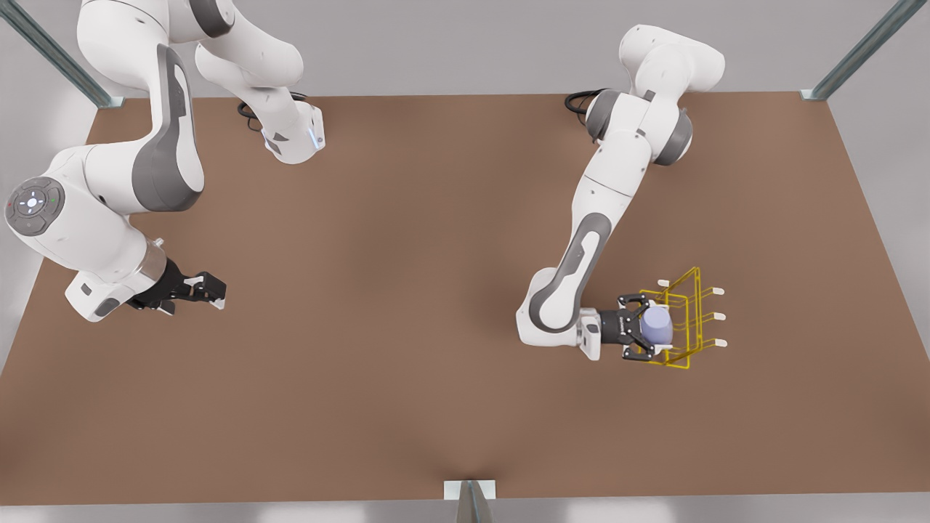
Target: Place the cup on the cup holder
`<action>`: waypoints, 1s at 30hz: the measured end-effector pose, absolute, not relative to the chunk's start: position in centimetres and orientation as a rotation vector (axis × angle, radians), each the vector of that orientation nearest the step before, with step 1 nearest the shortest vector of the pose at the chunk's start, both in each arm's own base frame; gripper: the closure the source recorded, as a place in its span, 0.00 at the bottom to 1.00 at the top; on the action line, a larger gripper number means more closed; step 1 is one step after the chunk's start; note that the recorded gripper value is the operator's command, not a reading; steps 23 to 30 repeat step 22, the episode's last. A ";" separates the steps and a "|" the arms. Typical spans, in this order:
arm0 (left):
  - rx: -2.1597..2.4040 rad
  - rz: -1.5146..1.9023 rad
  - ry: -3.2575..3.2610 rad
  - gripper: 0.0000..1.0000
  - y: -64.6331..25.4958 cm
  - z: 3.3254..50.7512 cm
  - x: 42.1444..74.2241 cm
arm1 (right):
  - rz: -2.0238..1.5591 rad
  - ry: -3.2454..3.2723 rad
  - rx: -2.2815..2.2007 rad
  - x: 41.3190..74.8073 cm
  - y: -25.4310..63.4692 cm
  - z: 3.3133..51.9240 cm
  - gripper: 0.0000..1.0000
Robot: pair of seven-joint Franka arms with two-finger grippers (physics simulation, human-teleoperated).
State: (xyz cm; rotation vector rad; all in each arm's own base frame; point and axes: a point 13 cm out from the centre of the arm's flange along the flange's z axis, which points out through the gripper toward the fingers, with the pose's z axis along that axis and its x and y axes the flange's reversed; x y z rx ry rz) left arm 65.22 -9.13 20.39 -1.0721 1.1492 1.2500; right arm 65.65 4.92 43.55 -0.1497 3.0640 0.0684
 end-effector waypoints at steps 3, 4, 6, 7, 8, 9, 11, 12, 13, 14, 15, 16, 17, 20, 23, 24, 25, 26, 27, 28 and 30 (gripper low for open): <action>-1.072 1.250 1.149 0.00 -9.2 20.6 65.2 | 0.068 3.064 -0.149 65.7 4.8 43.5 0.00; -1.074 1.246 1.149 0.00 -9.5 20.8 65.2 | 0.067 3.063 -0.146 65.7 4.7 43.6 0.00; -1.090 1.224 1.158 0.00 -10.5 21.9 65.1 | 0.065 3.060 -0.120 65.9 3.5 43.7 0.00; -1.116 1.201 1.167 0.00 -11.4 23.4 65.0 | 0.065 3.059 -0.110 65.9 3.1 43.6 0.00; -1.174 1.155 1.189 0.00 -13.1 26.0 64.7 | 0.066 3.059 -0.105 66.0 2.9 43.5 0.00; -1.276 1.079 1.249 0.00 -15.6 29.2 64.1 | 0.069 3.060 -0.103 66.0 2.8 43.5 0.00; -1.594 0.875 1.442 0.00 -18.8 37.9 62.3 | 0.074 3.062 -0.102 66.0 2.8 43.3 0.00; -1.739 0.799 1.557 0.00 -18.4 41.2 61.3 | 0.075 3.064 -0.100 66.0 2.7 43.3 0.00; -1.870 0.736 1.678 0.00 -17.0 43.8 60.4 | 0.076 3.065 -0.098 66.0 2.6 43.2 0.00; -1.968 0.693 1.800 0.00 -14.9 45.4 59.9 | 0.077 3.066 -0.096 66.0 2.5 43.2 0.00; -2.023 0.664 1.936 0.00 -12.9 45.9 59.7 | 0.078 3.068 -0.095 65.9 2.5 43.1 0.00; -2.044 0.633 2.093 0.00 -12.2 45.4 59.5 | 0.079 3.068 -0.096 65.9 2.5 43.1 0.00; -1.996 0.598 2.254 0.00 -13.4 44.8 59.3 | 0.080 3.068 -0.098 65.9 2.6 43.1 0.00; -1.903 0.509 2.621 0.00 -8.8 42.1 53.7 | 0.082 3.068 -0.099 65.9 2.6 43.2 0.00; -1.720 0.348 2.773 0.00 -10.0 42.5 54.5 | 0.082 3.071 -0.100 65.9 2.7 43.1 0.00; -1.720 0.348 2.773 0.00 -10.0 42.5 54.5 | 0.082 3.071 -0.100 65.9 2.7 43.1 0.00; -1.720 0.348 2.773 0.00 -10.0 42.5 54.5 | 0.082 3.071 -0.100 65.9 2.7 43.1 0.00; -1.720 0.348 2.773 0.00 -10.0 42.5 54.5 | 0.082 3.071 -0.100 65.9 2.7 43.1 0.00; -1.720 0.348 2.773 0.00 -10.0 42.5 54.5 | 0.082 3.071 -0.100 65.9 2.7 43.1 0.00; -1.720 0.348 2.773 0.00 -10.0 42.5 54.5 | 0.082 3.071 -0.100 65.9 2.7 43.1 0.00; -1.720 0.348 2.773 0.00 -10.0 42.5 54.5 | 0.082 3.071 -0.100 65.9 2.7 43.1 0.00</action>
